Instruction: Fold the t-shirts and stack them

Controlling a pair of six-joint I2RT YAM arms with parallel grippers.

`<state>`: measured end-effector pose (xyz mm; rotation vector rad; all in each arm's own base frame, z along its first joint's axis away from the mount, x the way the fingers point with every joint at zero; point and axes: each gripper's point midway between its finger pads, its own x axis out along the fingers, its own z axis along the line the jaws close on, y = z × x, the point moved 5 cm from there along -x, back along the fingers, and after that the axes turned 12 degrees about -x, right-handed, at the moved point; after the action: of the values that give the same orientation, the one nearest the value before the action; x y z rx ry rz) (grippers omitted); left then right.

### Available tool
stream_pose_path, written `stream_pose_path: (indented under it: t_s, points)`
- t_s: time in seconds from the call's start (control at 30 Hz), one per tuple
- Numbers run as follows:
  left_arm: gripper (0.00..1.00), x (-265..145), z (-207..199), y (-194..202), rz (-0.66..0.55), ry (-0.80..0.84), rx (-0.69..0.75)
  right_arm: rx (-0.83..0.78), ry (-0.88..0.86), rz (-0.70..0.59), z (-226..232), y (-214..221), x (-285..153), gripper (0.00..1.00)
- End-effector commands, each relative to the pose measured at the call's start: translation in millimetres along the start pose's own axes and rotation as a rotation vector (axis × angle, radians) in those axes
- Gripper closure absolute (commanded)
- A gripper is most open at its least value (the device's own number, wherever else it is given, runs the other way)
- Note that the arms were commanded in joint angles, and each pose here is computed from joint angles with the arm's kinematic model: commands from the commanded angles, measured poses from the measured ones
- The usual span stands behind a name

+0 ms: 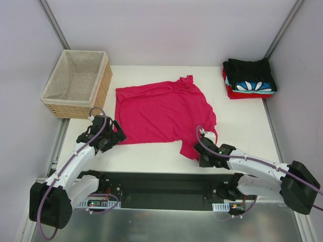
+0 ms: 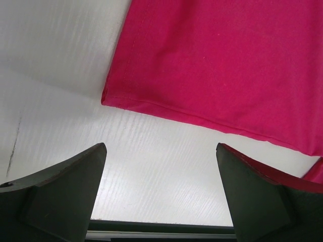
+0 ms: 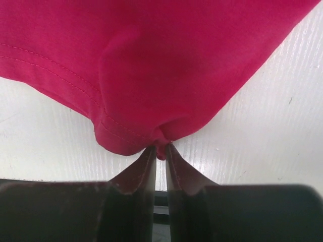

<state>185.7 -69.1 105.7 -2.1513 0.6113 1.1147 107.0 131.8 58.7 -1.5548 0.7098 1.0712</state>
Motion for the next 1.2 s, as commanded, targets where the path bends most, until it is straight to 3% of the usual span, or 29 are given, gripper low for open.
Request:
stream_pose_path:
  t_s: [0.0,0.03,0.07,0.3,0.47,0.6,0.67,0.73,1.0,1.17]
  points:
    - [0.1,-1,1,0,-0.003,-0.025,0.025,0.004,-0.047,-0.036,14,-15,1,0.94]
    - [0.11,-1,1,-1,-0.004,-0.027,0.027,-0.001,-0.045,-0.025,14,-13,2,0.99]
    - [0.13,-1,2,-1,-0.004,-0.029,0.028,-0.004,-0.05,-0.027,15,-14,3,0.99]
    - [0.53,6,3,-1,0.011,-0.061,0.031,-0.006,-0.059,-0.041,14,-14,0,0.99]
    - [0.49,10,8,-5,-0.012,-0.11,0.039,-0.004,-0.059,-0.047,13,-13,-1,0.99]
    - [0.28,15,15,-5,-0.021,-0.158,0.039,-0.012,-0.064,-0.049,13,-13,-1,0.99]
    - [0.24,17,18,-5,-0.026,-0.178,0.033,-0.013,-0.064,-0.052,13,-13,-1,0.99]
    - [0.24,19,20,-6,-0.028,-0.194,0.032,-0.012,-0.061,-0.051,12,-12,0,0.99]
    - [0.41,29,24,-17,-0.054,-0.252,-0.003,-0.006,-0.075,-0.059,11,-9,0,0.99]
    - [0.44,35,24,-23,-0.078,-0.27,-0.026,-0.004,-0.082,-0.065,10,-6,-1,0.99]
